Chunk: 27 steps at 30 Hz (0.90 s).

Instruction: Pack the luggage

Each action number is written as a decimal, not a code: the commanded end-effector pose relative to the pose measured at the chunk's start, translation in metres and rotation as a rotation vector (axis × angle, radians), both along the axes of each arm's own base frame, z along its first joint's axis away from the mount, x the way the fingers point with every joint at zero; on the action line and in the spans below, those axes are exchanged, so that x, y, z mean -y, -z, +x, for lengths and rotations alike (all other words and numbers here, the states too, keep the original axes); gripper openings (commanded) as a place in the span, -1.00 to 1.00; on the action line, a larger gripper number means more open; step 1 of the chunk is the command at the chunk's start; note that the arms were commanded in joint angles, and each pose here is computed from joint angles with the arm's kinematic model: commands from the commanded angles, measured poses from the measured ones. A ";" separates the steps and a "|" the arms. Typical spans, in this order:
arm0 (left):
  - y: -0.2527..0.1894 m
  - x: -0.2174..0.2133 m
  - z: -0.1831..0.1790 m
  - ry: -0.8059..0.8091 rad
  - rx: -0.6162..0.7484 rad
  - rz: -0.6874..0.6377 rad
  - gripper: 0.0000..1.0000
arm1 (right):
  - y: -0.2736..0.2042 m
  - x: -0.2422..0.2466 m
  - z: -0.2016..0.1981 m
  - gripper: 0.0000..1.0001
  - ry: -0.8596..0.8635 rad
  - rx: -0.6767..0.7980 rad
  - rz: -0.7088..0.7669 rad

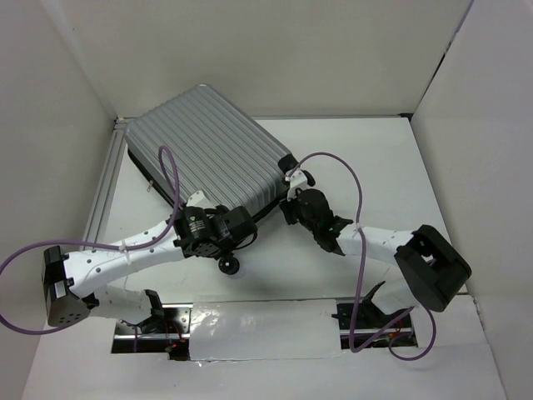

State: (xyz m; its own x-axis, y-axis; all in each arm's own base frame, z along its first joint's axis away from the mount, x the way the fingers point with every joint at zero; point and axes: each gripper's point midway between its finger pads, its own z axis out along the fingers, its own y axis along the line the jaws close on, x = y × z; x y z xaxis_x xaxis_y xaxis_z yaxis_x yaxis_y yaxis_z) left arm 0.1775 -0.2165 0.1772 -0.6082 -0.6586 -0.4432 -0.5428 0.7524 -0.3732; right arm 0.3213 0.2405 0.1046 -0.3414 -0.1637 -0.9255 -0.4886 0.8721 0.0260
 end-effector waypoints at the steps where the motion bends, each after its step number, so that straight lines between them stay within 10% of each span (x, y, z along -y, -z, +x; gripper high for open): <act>1: -0.001 -0.026 -0.002 0.020 0.032 0.103 -1.00 | -0.049 -0.018 0.023 -0.63 -0.046 0.160 0.085; 7: 0.002 -0.028 -0.003 0.028 0.027 0.117 -1.00 | -0.062 -0.027 0.011 -1.00 -0.141 0.216 0.107; 16: 0.015 -0.050 -0.018 -0.020 -0.028 0.146 -1.00 | -0.035 0.088 0.049 -1.00 0.554 0.102 0.227; 27: 0.019 -0.073 -0.031 -0.080 -0.069 0.180 -1.00 | -0.062 0.095 0.088 -1.00 0.325 0.172 0.421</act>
